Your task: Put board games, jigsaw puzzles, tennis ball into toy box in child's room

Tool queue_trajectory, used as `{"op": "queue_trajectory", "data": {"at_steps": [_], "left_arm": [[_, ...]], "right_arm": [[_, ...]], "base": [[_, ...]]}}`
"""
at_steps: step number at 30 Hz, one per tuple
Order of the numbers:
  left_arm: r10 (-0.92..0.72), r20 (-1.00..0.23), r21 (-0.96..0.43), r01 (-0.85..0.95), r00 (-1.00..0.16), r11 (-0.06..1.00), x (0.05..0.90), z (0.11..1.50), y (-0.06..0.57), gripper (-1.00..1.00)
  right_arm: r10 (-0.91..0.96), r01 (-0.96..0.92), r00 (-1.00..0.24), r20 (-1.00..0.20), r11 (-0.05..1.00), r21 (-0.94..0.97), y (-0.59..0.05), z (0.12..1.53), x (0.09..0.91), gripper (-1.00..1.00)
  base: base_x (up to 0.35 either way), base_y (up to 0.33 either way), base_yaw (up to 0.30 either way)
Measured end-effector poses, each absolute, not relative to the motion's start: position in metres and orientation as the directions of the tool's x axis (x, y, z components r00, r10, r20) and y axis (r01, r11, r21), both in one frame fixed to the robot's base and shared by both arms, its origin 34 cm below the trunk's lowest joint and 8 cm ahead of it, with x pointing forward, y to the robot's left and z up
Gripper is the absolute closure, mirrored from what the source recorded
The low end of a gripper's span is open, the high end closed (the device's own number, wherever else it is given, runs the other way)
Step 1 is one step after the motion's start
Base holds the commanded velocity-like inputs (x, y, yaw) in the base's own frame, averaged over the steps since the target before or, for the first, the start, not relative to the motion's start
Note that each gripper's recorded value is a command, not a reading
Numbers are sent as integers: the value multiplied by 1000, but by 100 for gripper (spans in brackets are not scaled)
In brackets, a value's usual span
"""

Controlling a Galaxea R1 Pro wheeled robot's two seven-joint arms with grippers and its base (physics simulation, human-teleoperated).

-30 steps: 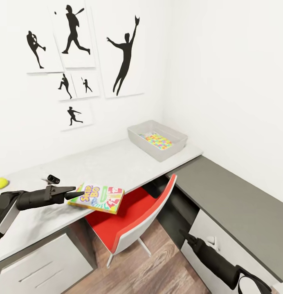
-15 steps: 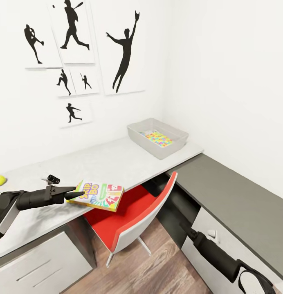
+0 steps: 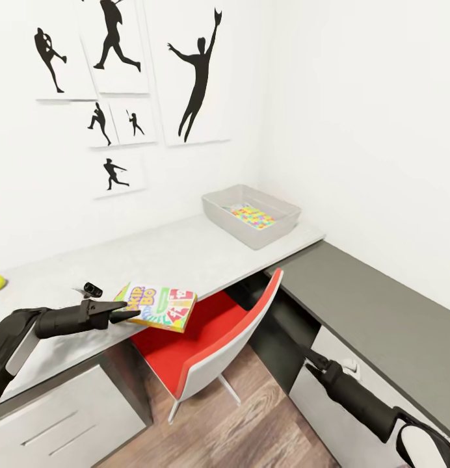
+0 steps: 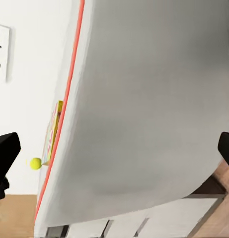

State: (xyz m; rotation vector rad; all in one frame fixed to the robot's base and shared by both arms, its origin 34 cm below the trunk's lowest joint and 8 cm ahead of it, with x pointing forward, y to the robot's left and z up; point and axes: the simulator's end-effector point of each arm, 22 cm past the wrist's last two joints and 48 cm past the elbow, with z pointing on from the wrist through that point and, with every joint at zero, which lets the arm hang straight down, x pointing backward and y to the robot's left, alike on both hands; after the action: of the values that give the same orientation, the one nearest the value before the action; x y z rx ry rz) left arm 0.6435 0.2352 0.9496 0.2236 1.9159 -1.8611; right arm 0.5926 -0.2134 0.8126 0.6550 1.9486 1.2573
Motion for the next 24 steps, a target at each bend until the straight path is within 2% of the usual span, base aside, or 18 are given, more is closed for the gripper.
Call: {"op": "queue_trajectory", "data": {"at_steps": [5, 15, 24], "left_arm": [[-188, -395, -919, 391, -899, 57, 640, 930, 226, -100], [-197, -372, -928, 366, -907, 65, 638, 922, 232, -100], [-201, -372, -928, 367, -906, 66, 638, 922, 233, -100]], "right_arm": [[759, 62, -606, -238, 344, 937, -233, 810, 589, -100], [766, 67, -602, -226, 331, 941, -238, 812, 588, -100], [768, 68, -600, -224, 328, 942, -238, 812, 588, -100]], "base": [[0, 0, 0], [-9, 0, 0], [-200, 0, 0]]}}
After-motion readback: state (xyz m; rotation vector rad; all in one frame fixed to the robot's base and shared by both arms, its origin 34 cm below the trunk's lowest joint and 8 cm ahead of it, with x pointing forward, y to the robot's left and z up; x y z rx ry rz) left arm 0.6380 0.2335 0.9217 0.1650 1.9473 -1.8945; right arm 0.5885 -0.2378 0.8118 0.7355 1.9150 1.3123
